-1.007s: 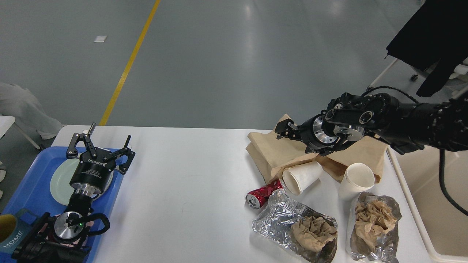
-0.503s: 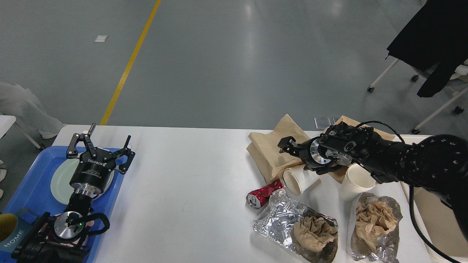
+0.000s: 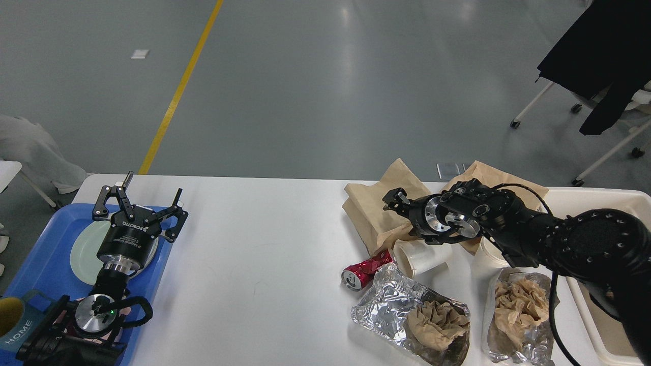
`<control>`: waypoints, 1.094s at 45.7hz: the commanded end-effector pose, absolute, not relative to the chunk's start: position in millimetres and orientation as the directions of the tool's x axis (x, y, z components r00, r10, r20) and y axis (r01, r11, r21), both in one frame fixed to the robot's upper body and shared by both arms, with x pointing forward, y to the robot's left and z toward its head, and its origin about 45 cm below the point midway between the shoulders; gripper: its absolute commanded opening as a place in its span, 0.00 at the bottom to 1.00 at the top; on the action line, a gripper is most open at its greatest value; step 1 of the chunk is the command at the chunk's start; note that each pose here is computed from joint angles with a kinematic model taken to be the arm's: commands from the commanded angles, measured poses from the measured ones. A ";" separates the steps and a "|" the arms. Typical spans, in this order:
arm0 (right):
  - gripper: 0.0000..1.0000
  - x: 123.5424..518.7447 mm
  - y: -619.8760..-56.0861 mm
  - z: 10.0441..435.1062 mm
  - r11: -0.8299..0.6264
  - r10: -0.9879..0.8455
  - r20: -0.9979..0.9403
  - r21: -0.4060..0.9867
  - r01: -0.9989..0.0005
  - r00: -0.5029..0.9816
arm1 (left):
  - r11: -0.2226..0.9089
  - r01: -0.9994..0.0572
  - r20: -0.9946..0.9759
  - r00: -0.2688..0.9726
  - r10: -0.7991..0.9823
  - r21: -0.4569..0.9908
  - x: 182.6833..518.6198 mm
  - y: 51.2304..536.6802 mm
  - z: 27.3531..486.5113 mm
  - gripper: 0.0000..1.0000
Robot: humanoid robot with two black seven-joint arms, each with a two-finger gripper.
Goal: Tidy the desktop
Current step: 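Lower the right gripper and grasp the brown paper bag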
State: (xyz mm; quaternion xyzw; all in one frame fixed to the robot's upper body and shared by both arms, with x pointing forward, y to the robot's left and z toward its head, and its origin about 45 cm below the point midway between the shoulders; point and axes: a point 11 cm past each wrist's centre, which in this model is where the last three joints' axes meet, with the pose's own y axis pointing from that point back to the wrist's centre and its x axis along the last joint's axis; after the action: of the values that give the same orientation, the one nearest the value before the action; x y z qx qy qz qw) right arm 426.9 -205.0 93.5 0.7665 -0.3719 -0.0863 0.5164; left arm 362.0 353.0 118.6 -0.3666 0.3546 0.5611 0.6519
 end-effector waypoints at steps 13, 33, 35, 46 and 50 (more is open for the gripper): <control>0.32 420.4 -203.5 83.5 -0.168 -0.633 0.285 0.857 -0.487 0.720 | 0.101 -0.992 -0.874 0.119 0.472 -0.080 361.9 353.0 118.6 0.97; 0.00 415.7 -206.4 79.2 -0.142 -0.602 0.297 0.873 -0.466 0.741 | 0.101 -0.992 -0.874 0.119 0.472 -0.080 361.9 353.0 118.6 0.97; 0.00 415.9 -206.7 80.2 -0.146 -0.600 0.294 0.875 -0.463 0.744 | 0.102 -0.991 -0.874 0.120 0.472 -0.081 362.1 352.9 119.0 0.97; 0.00 420.2 -210.9 85.6 -0.143 -0.614 0.296 0.870 -0.472 0.732 | 0.101 -0.992 -0.874 0.119 0.472 -0.080 361.9 353.0 118.6 0.97; 0.00 423.7 -205.1 92.8 -0.165 -0.619 0.286 0.864 -0.477 0.732 | 0.102 -0.991 -0.874 0.120 0.472 -0.081 362.1 352.9 119.0 0.97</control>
State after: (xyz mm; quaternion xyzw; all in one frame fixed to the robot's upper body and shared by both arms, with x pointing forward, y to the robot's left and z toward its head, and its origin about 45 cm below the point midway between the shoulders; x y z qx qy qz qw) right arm 420.0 -209.7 85.8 0.7540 -0.3594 -0.0653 0.5459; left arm 362.0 352.9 118.8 -0.3667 0.3544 0.5609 0.6521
